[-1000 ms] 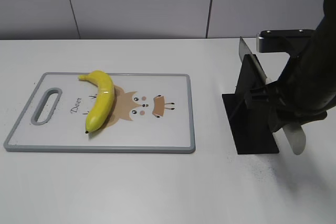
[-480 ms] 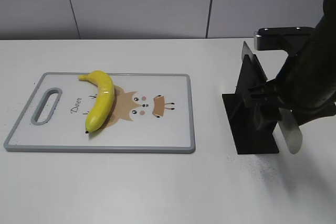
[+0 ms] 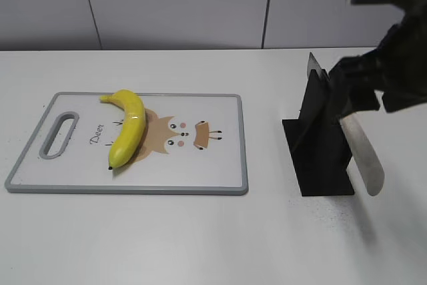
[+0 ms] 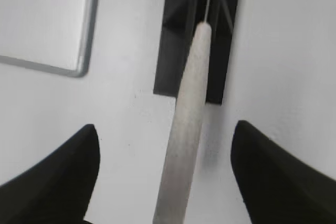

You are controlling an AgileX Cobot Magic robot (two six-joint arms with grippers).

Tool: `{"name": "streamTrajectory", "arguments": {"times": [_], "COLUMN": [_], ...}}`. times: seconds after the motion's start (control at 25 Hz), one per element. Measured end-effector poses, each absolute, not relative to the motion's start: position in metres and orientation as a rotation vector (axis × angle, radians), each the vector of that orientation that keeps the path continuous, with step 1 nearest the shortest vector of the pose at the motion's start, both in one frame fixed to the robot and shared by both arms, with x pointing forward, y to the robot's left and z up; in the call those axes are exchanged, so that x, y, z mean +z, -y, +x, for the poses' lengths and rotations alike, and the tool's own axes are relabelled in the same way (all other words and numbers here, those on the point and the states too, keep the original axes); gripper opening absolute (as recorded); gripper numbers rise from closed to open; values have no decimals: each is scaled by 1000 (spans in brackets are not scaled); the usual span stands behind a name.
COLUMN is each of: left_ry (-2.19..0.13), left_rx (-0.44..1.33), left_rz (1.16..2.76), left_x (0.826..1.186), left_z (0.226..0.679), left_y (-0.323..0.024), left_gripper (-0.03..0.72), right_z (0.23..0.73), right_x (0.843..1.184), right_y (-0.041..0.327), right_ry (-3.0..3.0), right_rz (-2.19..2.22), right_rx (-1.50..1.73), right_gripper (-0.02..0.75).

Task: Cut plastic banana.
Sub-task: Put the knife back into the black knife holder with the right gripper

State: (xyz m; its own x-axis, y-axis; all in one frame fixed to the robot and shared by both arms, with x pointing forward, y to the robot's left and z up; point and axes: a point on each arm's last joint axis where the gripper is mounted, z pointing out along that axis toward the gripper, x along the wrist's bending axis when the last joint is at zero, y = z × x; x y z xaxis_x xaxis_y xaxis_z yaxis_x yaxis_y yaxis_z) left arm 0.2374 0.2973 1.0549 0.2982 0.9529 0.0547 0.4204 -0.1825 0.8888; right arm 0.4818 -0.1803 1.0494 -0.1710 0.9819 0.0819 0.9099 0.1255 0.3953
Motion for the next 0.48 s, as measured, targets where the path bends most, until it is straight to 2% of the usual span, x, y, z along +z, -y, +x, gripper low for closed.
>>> {"name": "streamTrajectory", "arguments": {"times": [0.24, 0.36, 0.48], "left_ry": [-1244, -1243, -1242], "left_rx": [826, 821, 815], "left_rz": [1754, 1752, 1751], "left_x": [1055, 1055, 1055], "left_z": [237, 237, 237], "left_y": [-297, -297, -296], "left_gripper": [658, 676, 675], "right_z": [455, 439, 422], "right_x": [1116, 1133, 1135], "right_y": [192, 200, 208], "right_ry": [-2148, -2123, -2124], "right_rz": [1511, 1401, 1336], "right_rx": [897, 960, 972], "right_gripper": [599, 596, 594]}}
